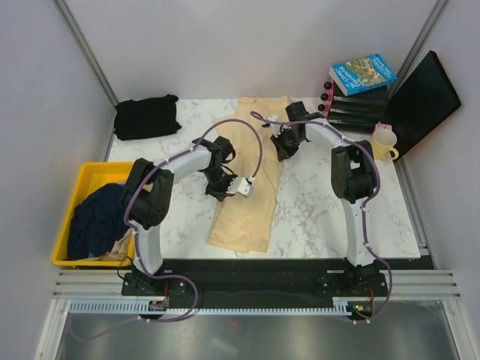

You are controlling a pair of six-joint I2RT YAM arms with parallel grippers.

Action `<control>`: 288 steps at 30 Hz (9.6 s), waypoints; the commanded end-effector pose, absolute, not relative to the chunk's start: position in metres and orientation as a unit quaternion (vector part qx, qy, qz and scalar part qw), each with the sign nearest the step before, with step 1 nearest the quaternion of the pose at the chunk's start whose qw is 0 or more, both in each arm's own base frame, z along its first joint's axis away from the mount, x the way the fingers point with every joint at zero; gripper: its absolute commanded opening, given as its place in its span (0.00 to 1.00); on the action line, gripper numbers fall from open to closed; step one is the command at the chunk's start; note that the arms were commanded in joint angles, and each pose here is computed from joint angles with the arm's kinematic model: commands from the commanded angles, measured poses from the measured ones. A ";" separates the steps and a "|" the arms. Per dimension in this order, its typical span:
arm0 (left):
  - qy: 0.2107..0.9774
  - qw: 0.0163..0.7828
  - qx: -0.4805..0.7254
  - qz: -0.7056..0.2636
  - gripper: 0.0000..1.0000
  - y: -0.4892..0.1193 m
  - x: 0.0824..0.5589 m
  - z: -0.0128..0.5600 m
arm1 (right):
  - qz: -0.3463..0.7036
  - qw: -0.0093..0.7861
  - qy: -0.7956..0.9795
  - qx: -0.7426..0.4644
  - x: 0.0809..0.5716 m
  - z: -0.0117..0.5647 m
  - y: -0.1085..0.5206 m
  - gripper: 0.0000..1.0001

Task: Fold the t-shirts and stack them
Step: Rotate the tshirt 100 degrees, then grab the bottom of the folded rectangular tshirt with both arms, then fold the folded rectangular tshirt in 1/3 of the way

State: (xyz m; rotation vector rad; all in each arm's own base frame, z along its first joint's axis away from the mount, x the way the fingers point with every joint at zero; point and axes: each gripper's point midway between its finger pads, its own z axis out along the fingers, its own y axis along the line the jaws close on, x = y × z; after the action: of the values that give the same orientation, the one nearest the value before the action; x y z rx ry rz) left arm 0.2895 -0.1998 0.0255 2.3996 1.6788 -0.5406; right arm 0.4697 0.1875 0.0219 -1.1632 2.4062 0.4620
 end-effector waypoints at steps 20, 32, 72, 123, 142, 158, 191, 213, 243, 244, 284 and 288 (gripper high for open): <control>0.600 0.512 0.599 0.138 0.02 -0.218 0.558 0.134 | -0.011 0.413 0.873 -0.259 0.575 0.129 0.136 0.00; 0.638 0.574 0.446 0.254 0.02 -0.136 0.578 0.212 | 0.057 0.369 0.893 -0.253 0.593 0.049 0.167 0.00; 0.664 0.534 0.428 0.301 0.02 -0.097 0.555 0.218 | 0.094 0.344 0.883 -0.305 0.567 0.038 0.215 0.00; 0.489 0.529 0.692 0.038 0.38 -0.187 0.392 0.143 | -0.051 0.318 0.787 -0.527 0.390 0.088 0.150 0.84; 0.152 0.475 0.860 -0.108 0.93 -0.231 0.199 0.067 | -0.008 0.320 0.505 -0.802 0.214 0.054 0.214 0.90; 0.085 0.446 0.879 -0.145 0.93 -0.232 0.164 0.040 | 0.035 0.293 0.511 -0.807 0.174 0.029 0.218 0.87; 0.133 0.374 0.905 -0.151 0.38 -0.228 0.190 0.025 | 0.029 0.265 0.537 -0.800 0.180 0.016 0.220 0.19; 0.313 0.420 0.834 -0.171 0.02 -0.261 0.247 0.106 | 0.063 0.299 0.628 -0.716 0.231 0.086 0.245 0.00; 0.427 0.482 0.765 -0.025 0.02 -0.260 0.450 0.125 | -0.115 0.374 0.697 -0.601 0.449 0.111 0.209 0.00; 0.428 0.483 0.764 -0.025 0.02 -0.261 0.453 0.124 | -0.117 0.373 0.698 -0.600 0.450 0.109 0.208 0.00; 0.455 0.591 0.649 0.147 0.68 -0.241 0.546 0.156 | -0.288 0.442 0.743 -0.412 0.545 0.129 0.149 0.98; 0.468 0.589 0.641 0.152 0.75 -0.231 0.537 0.174 | -0.316 0.452 0.747 -0.372 0.542 0.159 0.132 0.97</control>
State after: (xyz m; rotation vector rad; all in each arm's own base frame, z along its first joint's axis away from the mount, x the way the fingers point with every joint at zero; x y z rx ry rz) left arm 0.5401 -0.2244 0.1084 1.6300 1.1590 0.2975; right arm 0.5378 0.1494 0.1001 -1.1451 1.8846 -0.6905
